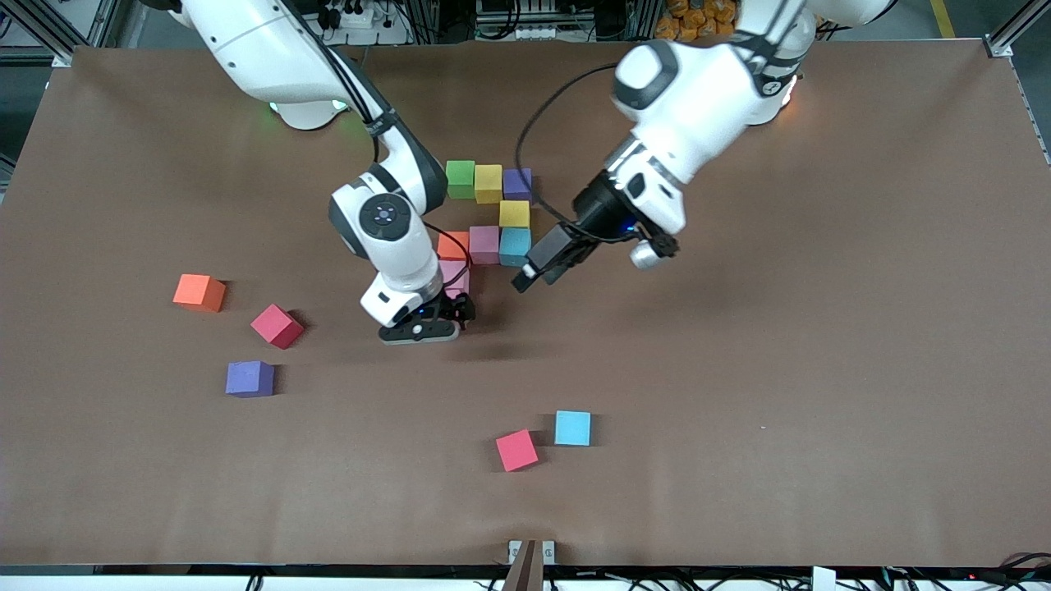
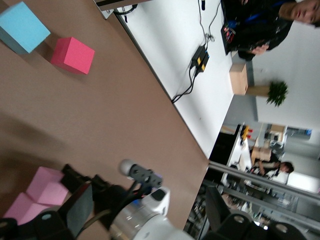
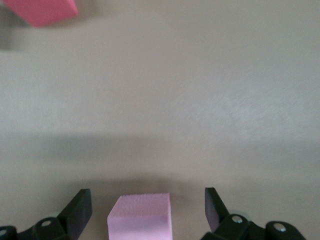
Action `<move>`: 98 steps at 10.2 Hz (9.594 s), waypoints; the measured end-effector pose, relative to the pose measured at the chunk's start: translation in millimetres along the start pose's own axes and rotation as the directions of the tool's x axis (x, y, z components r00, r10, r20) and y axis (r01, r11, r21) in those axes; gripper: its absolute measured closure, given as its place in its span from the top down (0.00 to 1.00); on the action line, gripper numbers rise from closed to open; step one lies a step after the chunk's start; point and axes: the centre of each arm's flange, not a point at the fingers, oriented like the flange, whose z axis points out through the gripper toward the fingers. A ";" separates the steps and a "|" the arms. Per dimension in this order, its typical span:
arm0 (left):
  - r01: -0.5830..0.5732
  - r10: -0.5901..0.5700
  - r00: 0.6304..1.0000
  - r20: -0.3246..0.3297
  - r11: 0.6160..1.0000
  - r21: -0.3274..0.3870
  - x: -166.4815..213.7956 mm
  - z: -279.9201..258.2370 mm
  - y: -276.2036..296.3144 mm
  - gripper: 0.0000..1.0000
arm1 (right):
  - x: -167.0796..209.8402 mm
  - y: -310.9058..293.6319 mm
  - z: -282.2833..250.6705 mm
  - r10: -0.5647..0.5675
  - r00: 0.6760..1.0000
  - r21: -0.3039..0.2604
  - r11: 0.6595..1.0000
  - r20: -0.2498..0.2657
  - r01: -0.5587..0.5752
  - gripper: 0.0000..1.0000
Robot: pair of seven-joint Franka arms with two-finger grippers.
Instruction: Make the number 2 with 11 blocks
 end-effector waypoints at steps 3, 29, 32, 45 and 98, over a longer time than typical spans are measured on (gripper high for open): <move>-0.239 0.221 0.970 0.103 0.946 0.218 33.5 -41.4 8.3 1.00 | 31.3 81.3 -9.1 0.117 0.992 -0.077 0.991 0.052 -0.113 1.00; -0.732 0.826 0.563 -0.012 0.506 0.457 125.9 214.4 -162.9 1.00 | -17.3 307.7 35.5 -0.690 0.688 0.081 0.717 0.223 0.692 1.00; -0.725 0.827 0.562 -0.024 0.506 0.468 116.5 223.1 -161.4 1.00 | -21.0 309.7 38.7 -0.689 0.692 0.077 0.718 0.215 0.691 1.00; -0.656 0.802 0.591 -0.085 0.539 0.528 109.8 258.2 -188.7 1.00 | 0.4 268.6 21.6 -0.749 0.649 0.036 0.658 0.133 0.752 0.50; -0.628 0.713 0.697 -0.079 0.660 0.413 82.3 205.2 -65.5 0.53 | -7.8 102.6 -11.7 -0.567 0.821 0.097 0.822 0.061 0.561 0.50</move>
